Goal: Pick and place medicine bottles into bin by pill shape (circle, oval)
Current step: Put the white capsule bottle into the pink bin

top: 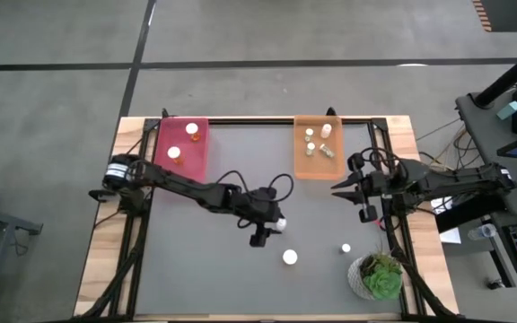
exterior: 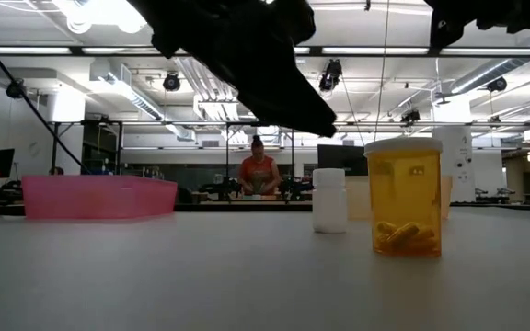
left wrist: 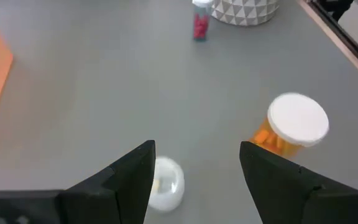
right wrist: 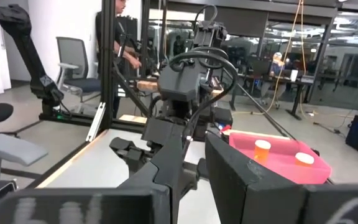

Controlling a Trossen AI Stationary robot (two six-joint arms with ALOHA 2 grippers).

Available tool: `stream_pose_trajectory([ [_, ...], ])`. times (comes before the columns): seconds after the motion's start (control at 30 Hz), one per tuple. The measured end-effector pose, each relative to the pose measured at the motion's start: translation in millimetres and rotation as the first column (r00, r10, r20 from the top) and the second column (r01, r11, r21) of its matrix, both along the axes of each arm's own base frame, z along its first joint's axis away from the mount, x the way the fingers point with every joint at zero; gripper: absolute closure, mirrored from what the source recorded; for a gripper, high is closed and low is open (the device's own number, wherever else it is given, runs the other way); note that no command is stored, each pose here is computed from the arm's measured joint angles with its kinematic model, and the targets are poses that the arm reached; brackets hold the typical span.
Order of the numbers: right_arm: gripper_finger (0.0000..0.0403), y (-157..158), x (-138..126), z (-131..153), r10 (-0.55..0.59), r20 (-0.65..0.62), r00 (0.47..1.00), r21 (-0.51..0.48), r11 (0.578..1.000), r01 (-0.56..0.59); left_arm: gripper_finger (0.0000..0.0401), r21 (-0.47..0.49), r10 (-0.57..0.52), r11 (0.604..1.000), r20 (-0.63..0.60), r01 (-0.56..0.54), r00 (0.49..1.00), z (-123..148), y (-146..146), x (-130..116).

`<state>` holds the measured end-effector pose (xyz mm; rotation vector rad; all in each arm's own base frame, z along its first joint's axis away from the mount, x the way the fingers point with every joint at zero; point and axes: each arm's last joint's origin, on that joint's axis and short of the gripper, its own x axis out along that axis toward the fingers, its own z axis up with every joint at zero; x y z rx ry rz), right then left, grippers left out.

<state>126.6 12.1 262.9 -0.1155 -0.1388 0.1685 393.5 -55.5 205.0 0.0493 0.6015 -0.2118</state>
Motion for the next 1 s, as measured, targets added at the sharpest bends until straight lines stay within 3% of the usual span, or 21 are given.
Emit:
stream_pose_trajectory([
  [0.67,0.034,0.0,0.8,-2.3,-0.001,-0.023,1.0,-0.004,1.0,0.001,0.0181,0.006,0.035,0.999,-0.021,-0.035,0.999,-23.2,11.6,6.1],
  [1.0,0.0339,0.0,0.8,-2.4,-0.001,-0.024,1.0,-0.004,1.0,0.001,0.0155,0.023,0.066,0.998,-0.025,-0.065,0.998,-25.6,16.5,6.8],
])
